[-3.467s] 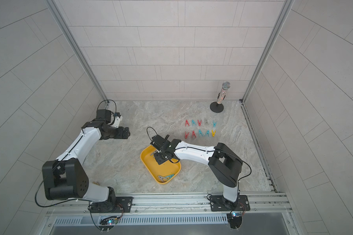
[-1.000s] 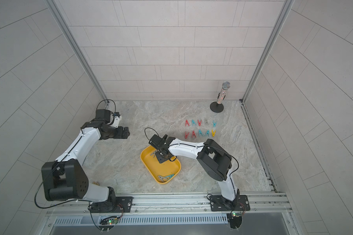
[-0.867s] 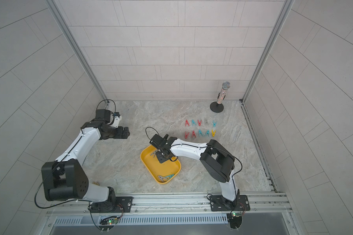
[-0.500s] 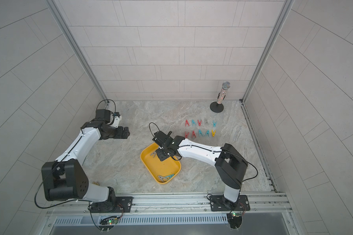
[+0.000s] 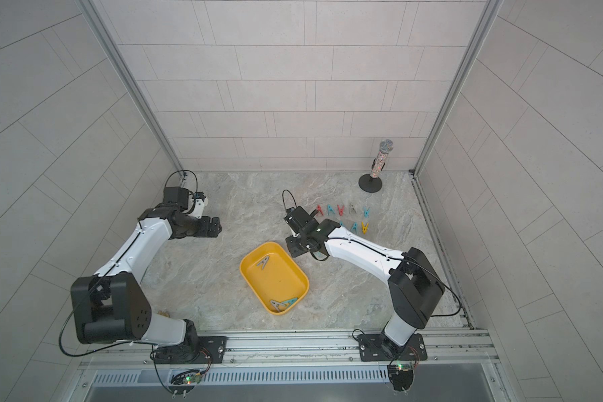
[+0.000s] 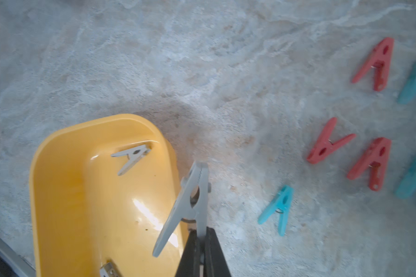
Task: Take the clothespins out of the storage box
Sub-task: Pick up the clothespin from the storage box, then place the clothespin at the center of the board.
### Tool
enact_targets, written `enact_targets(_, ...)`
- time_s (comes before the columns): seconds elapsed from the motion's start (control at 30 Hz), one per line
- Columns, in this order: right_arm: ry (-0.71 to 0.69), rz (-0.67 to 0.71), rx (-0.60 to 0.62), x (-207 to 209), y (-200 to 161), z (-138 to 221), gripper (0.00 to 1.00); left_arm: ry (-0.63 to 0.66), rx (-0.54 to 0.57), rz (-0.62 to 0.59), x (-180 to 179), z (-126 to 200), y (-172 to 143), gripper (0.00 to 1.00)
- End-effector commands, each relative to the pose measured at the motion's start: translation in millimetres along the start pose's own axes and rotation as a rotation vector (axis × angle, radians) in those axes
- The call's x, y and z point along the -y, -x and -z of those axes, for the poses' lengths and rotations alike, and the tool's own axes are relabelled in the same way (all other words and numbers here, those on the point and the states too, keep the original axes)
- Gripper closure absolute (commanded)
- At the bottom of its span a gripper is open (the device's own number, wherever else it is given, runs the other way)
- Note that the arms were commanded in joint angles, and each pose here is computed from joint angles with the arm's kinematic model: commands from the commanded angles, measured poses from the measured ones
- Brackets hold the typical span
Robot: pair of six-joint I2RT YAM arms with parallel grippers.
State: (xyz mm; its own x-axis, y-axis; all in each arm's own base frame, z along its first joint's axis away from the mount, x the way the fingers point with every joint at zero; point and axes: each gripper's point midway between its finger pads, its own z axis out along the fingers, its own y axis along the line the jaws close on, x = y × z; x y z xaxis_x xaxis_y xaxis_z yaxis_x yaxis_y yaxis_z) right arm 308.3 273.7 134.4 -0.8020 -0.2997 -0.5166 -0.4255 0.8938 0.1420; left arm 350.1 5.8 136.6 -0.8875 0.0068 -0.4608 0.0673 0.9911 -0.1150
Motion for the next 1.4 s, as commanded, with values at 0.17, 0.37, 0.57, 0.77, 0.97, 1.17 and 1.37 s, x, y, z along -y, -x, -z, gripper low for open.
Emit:
enact_targets(0.17,-0.084,-0.068,-0.042,66,-20,7,0.99,0.002,0.004,0.01,-1,3,-2,0.01)
enact_targets(0.37,-0.098,-0.122,-0.099,96,-38,-3,0.99,-0.001,0.004,0.009,-1,3,-2,0.01)
enact_targets(0.57,-0.129,-0.138,-0.159,113,-55,-17,0.99,-0.001,0.004,0.009,-1,3,-2,0.01)
enact_targets(0.77,-0.184,-0.166,-0.203,130,-73,-32,0.99,0.002,0.007,0.008,-1,3,-1,0.01)
enact_targets(0.97,-0.188,-0.173,-0.23,135,-82,-41,0.99,0.001,0.005,0.009,-1,3,-1,0.01)
enact_targets(1.17,-0.191,-0.174,-0.238,138,-85,-47,0.98,0.001,0.006,0.008,-1,3,-1,0.01)
enact_targets(1.37,-0.193,-0.175,-0.257,139,-89,-56,0.96,0.001,0.008,0.008,-1,3,-1,0.01)
